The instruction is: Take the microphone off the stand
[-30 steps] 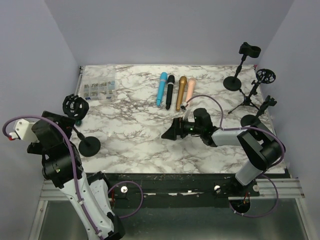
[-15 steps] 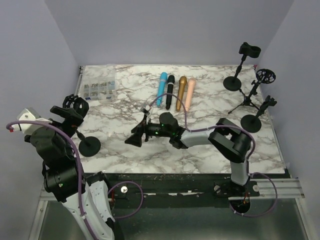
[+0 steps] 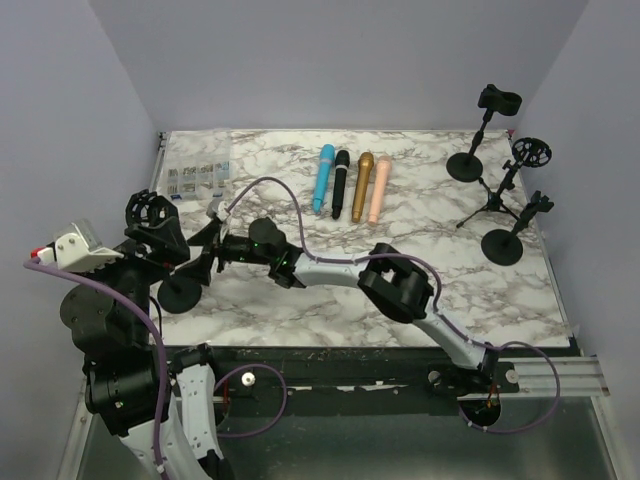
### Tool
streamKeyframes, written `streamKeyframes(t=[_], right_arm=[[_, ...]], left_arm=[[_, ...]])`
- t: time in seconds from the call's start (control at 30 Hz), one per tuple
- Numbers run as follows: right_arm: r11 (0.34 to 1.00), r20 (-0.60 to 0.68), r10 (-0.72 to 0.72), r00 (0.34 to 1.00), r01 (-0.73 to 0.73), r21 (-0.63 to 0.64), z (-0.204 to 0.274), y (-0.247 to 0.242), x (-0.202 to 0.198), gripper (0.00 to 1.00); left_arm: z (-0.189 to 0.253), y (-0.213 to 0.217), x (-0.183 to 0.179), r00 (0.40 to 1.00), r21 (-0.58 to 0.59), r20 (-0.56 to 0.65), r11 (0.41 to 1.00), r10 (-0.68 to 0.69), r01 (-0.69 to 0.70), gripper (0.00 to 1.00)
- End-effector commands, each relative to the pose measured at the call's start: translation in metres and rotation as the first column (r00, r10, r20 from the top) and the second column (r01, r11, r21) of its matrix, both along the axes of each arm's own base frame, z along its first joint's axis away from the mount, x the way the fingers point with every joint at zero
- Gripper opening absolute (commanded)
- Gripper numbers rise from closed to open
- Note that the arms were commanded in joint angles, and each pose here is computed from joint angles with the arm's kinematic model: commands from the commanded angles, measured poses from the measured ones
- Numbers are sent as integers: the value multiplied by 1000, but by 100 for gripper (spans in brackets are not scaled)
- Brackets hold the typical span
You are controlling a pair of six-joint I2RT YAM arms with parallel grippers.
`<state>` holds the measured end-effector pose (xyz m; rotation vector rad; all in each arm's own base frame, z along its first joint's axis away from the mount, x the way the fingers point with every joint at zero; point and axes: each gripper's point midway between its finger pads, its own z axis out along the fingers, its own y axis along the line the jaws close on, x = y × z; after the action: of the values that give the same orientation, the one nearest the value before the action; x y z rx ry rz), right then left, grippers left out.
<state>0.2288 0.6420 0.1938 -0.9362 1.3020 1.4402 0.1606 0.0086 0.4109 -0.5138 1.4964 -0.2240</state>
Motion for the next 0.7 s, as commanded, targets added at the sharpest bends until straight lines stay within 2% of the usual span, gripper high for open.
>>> streamKeyframes(t=[0.0, 0.2, 0.5, 0.67], right_arm=[[1000, 54, 12, 998, -10, -28, -25, 37, -18, 100], [1000, 79, -3, 997, 3, -3, -35, 63, -23, 98], [980, 123, -193, 973, 197, -19, -57, 74, 8, 80], [970, 146, -239, 960, 244, -14, -59, 76, 19, 70]], left_arm=[[11, -20, -3, 994, -3, 47, 995, -102, 103, 98], [12, -23, 0, 991, -8, 55, 992, -126, 126, 99], [8, -24, 6, 989, -9, 39, 989, -145, 145, 98], [8, -24, 8, 988, -14, 37, 989, -147, 147, 98]])
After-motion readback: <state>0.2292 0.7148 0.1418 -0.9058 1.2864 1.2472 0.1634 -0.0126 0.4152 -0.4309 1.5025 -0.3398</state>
